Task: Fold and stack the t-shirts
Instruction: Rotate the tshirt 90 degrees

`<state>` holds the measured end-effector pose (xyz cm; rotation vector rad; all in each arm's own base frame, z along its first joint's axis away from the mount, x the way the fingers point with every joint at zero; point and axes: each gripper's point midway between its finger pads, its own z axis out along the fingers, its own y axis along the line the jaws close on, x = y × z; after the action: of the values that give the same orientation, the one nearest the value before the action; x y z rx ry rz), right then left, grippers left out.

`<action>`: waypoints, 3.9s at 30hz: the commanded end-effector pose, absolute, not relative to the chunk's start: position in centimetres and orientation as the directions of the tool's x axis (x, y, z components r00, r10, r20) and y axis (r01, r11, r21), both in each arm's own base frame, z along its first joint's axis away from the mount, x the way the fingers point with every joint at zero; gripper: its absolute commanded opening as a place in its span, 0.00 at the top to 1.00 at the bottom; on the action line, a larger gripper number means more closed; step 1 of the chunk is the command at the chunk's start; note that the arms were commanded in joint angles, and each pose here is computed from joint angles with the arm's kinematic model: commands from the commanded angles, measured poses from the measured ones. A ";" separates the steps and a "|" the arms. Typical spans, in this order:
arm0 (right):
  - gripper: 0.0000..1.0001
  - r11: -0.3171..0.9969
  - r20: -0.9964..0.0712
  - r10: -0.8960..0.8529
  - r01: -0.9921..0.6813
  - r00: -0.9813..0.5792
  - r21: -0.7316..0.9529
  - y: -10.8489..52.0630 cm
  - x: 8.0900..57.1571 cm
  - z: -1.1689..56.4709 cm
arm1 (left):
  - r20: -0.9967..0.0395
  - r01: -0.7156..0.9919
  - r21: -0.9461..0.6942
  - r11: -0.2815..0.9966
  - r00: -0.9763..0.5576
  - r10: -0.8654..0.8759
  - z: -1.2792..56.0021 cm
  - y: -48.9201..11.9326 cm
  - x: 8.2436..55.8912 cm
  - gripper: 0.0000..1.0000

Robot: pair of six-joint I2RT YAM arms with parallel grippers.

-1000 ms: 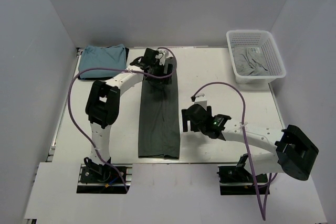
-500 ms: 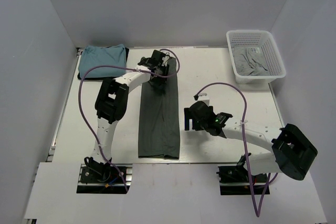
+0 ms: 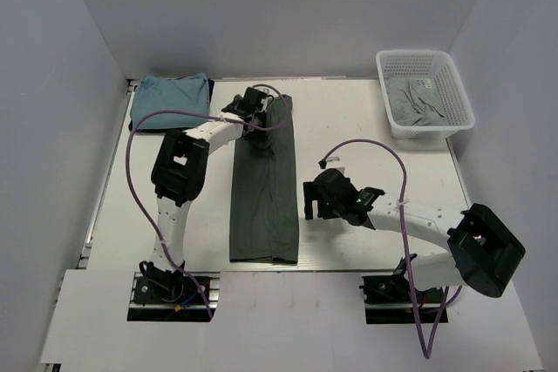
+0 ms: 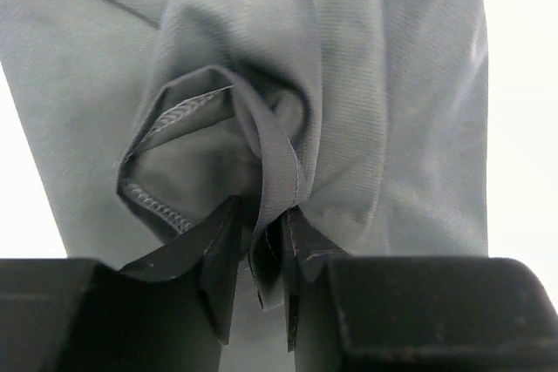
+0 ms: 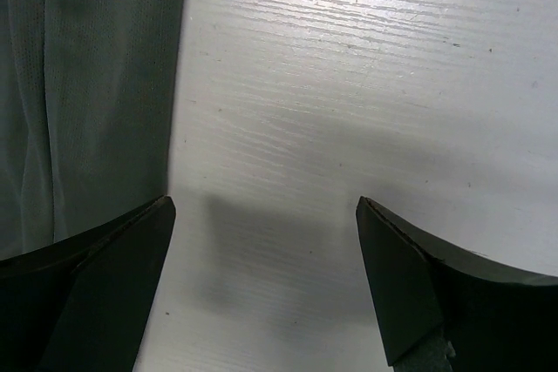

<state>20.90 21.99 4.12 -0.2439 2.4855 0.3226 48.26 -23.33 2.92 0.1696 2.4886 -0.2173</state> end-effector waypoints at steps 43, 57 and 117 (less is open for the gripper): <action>0.10 0.928 -0.606 -0.115 -0.303 -0.787 0.216 24.3 21.8 4.3 | -0.650 0.024 -0.322 0.946 -0.732 -0.203 8.9 -21.0 51.3 0.44; 0.10 0.925 -0.610 -0.128 -0.316 -0.782 0.212 24.7 22.0 4.5 | -0.670 -0.076 -0.283 0.956 -0.697 -0.253 9.1 -18.3 51.7 1.00; 0.10 0.731 -0.301 -0.283 -0.408 -0.911 0.547 28.7 7.2 4.8 | -0.165 -0.235 -0.477 0.847 -0.923 -0.349 6.5 -14.7 13.9 0.00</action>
<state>7.46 28.43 3.84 -0.5940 2.7370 0.9032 16.45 -13.81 5.36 -0.4333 2.7514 -0.5361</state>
